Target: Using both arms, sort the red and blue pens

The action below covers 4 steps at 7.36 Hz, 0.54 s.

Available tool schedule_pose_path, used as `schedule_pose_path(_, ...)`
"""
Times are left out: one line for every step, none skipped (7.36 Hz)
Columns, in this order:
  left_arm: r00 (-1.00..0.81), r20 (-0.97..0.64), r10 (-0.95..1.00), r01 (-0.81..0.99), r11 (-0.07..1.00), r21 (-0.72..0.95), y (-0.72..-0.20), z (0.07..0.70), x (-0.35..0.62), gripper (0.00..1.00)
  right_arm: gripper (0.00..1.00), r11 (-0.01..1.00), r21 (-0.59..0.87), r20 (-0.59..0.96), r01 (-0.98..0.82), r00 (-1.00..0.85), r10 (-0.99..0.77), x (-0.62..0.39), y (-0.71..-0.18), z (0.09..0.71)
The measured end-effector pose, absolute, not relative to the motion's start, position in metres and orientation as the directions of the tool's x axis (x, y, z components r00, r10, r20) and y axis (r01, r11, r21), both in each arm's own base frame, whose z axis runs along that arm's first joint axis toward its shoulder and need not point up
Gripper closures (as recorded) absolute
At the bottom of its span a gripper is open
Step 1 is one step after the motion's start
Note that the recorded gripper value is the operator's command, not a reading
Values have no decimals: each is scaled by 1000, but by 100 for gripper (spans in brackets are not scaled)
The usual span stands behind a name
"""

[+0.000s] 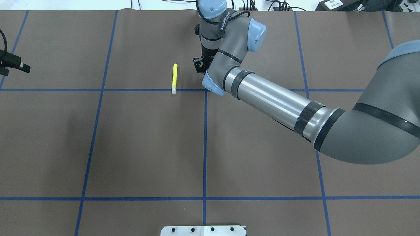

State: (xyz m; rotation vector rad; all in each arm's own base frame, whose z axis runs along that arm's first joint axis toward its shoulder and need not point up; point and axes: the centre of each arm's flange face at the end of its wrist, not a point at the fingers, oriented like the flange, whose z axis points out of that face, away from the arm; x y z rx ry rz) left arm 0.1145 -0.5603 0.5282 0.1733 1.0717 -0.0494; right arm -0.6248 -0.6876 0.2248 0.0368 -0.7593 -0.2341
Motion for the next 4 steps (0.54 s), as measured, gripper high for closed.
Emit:
schedule_pose_path(478, -877, 45, 124, 985, 119, -559, 527, 114, 1, 44, 973, 130, 674, 189, 703, -226, -625, -689, 227)
schedule_pose_path(478, -877, 46, 124, 985, 120, -556, 527, 113, 1, 65, 973, 136, 673, 184, 704, -228, -625, -690, 228)
schedule_pose_path(477, -878, 48, 125, 985, 121, -554, 526, 112, 1, 81, 973, 139, 673, 183, 703, -228, -625, -690, 228)
schedule_pose_path(476, -878, 50, 125, 984, 124, -552, 525, 111, 1, 88, 973, 141, 674, 182, 703, -229, -625, -690, 227)
